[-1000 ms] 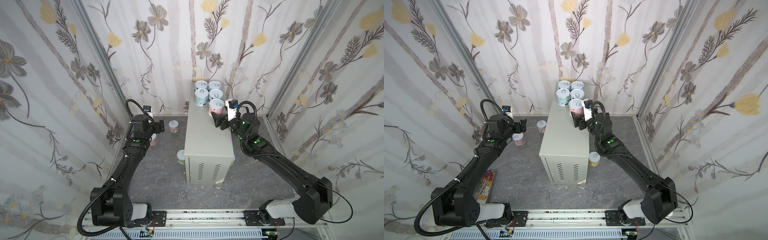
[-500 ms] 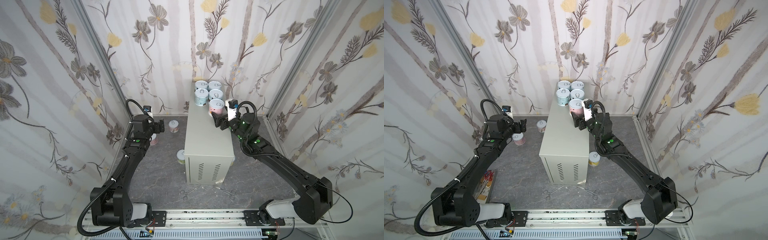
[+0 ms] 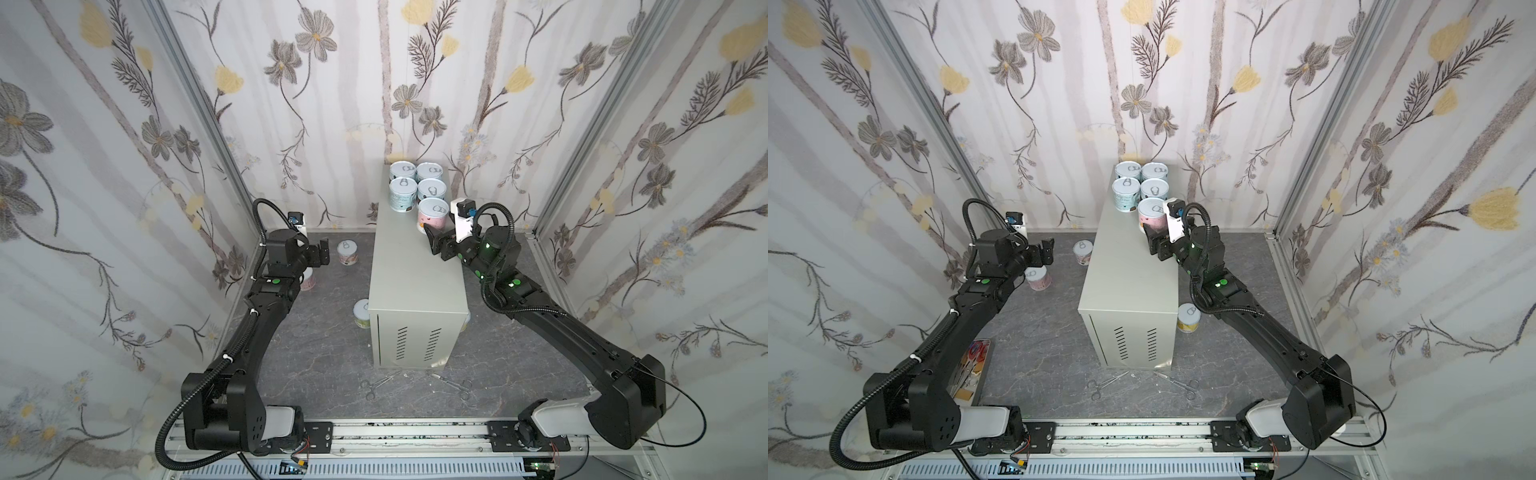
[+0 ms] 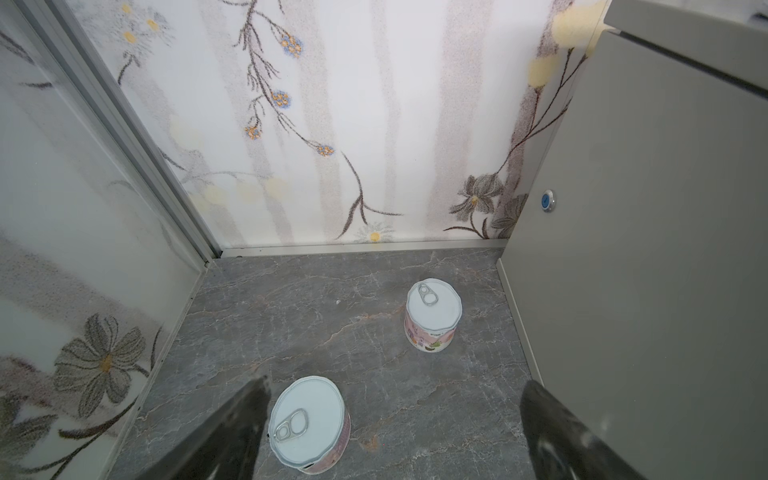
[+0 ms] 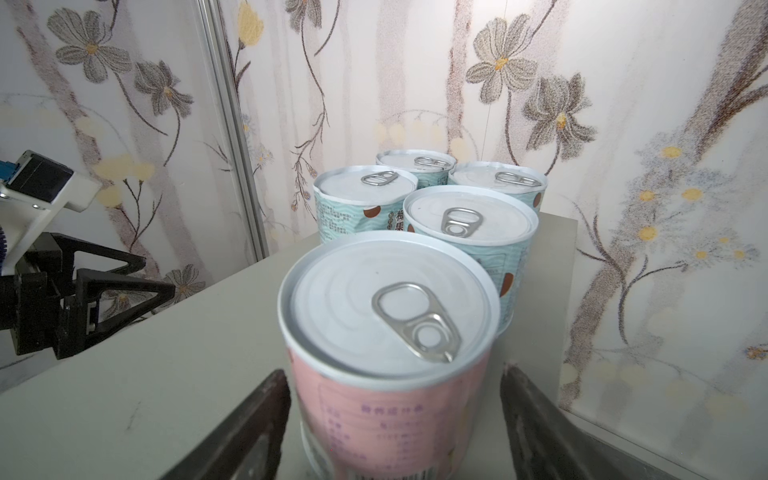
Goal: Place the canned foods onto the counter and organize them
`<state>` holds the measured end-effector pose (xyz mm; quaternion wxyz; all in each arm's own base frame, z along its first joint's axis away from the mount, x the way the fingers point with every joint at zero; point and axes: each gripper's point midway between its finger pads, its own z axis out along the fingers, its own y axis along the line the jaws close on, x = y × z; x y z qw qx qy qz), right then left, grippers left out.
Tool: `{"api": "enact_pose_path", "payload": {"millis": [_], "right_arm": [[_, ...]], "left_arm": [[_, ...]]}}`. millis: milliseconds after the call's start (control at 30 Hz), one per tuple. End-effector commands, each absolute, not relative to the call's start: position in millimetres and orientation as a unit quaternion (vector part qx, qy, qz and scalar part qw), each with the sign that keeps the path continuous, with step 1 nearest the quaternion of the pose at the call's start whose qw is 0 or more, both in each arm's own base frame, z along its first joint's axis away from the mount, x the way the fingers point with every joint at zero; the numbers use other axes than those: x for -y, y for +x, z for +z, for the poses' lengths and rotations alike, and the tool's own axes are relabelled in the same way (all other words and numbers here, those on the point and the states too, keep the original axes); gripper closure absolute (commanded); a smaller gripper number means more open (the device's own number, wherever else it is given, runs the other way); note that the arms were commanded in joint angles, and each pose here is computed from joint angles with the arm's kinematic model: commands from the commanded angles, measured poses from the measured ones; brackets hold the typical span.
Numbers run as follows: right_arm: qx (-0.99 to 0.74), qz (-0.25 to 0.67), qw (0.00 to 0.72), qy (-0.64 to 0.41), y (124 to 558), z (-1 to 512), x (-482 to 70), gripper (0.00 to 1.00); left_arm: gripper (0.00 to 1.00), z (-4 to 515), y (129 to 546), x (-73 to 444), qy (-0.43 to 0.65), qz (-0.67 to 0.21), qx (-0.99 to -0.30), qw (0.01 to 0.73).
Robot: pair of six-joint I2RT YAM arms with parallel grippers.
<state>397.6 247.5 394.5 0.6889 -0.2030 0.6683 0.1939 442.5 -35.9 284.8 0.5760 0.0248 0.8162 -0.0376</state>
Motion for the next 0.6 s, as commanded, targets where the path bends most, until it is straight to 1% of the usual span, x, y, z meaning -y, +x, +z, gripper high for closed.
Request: {"api": "enact_pose_path", "payload": {"millis": [0, 467, 500, 567], "right_arm": [[-0.673, 0.185, 0.686, -0.208, 396.4, 391.8, -245.7, 0.21], [-0.672, 0.182, 0.687, -0.207, 394.3, 392.9, -243.0, 0.24], [-0.670, 0.187, 0.686, -0.213, 392.7, 393.3, -245.4, 0.23], [-0.667, 0.195, 0.685, -0.218, 390.9, 393.6, -248.3, 0.16]], "left_arm": [[0.05, 292.6, 444.2, 37.3, 0.029, -0.039, -0.809, 0.586], [0.05, 288.3, 445.0, 37.5, 0.029, -0.040, -0.812, 0.582], [0.05, 287.9, 444.8, 37.9, 0.029, -0.041, -0.812, 0.582], [0.05, 287.2, 444.2, 37.7, 0.030, -0.041, -0.813, 0.581]]}}
